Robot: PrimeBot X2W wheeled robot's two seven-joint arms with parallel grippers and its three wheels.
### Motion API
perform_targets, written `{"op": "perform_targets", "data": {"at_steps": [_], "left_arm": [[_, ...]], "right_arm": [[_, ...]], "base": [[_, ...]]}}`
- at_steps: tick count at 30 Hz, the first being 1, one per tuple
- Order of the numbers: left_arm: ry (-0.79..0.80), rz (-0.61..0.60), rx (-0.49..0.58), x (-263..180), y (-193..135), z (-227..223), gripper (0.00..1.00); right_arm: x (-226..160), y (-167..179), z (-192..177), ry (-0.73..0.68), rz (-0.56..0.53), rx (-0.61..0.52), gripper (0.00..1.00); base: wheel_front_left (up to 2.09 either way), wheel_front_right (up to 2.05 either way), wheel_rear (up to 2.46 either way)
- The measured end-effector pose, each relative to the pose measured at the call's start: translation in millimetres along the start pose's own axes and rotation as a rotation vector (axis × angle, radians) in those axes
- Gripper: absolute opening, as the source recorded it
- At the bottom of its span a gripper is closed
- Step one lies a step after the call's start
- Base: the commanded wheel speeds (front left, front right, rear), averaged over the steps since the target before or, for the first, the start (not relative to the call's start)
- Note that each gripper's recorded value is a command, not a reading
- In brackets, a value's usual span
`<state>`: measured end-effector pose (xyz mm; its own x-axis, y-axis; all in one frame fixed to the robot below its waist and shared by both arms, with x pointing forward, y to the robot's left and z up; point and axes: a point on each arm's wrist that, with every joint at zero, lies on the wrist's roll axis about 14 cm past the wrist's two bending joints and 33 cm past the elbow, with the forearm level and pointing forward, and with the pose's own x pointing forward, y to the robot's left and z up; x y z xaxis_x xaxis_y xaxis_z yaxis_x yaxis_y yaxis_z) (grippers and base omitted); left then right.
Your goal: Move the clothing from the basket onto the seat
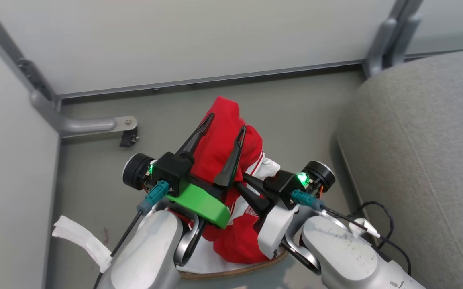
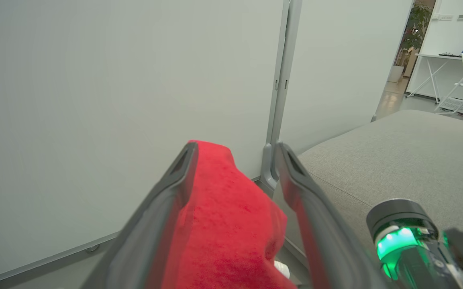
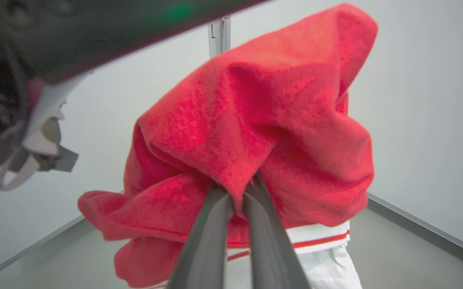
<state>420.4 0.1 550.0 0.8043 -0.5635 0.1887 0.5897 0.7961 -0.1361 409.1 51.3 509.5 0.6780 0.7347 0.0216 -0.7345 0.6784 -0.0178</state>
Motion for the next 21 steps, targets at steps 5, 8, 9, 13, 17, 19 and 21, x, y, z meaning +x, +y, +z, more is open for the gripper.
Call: {"op": "perform_targets", "data": {"at_steps": [5,8,9,13,17,19,21], "left_arm": [[0.018,-0.05,-0.007,12.9,-14.7,-10.6,1.0],[0.035,-0.091,-0.02,19.9,-28.8,-19.6,1.0],[0.04,-0.106,-0.024,22.6,-34.0,-22.2,1.0],[0.059,-0.174,-0.046,31.0,-57.5,-32.8,1.0],[0.074,-0.239,-0.062,38.9,-80.4,-41.0,1.0],[0.079,-0.273,-0.069,42.3,-92.4,-43.9,1.0],[0.084,-0.31,-0.077,45.2,-105.5,-46.9,1.0]], "right_arm": [[-19.5,-15.8,3.9,-0.011,-0.071,0.003,0.0],[-34.1,-27.9,7.5,-0.021,-0.127,0.005,0.0],[-39.7,-31.8,8.2,-0.024,-0.147,0.007,0.0],[-62.4,-45.6,10.7,-0.031,-0.226,0.014,0.0],[-87.9,-59.1,12.4,-0.036,-0.313,0.018,0.0],[-100.6,-65.3,12.3,-0.034,-0.356,0.017,0.0],[-114.5,-71.2,11.8,-0.032,-0.402,0.018,0.0]], "base": [[0.0,0.0,0.0],[0.0,0.0,0.0],[0.0,0.0,0.0],[0.0,0.0,0.0],[0.0,0.0,0.0],[0.0,0.0,0.0],[0.0,0.0,0.0]]}}
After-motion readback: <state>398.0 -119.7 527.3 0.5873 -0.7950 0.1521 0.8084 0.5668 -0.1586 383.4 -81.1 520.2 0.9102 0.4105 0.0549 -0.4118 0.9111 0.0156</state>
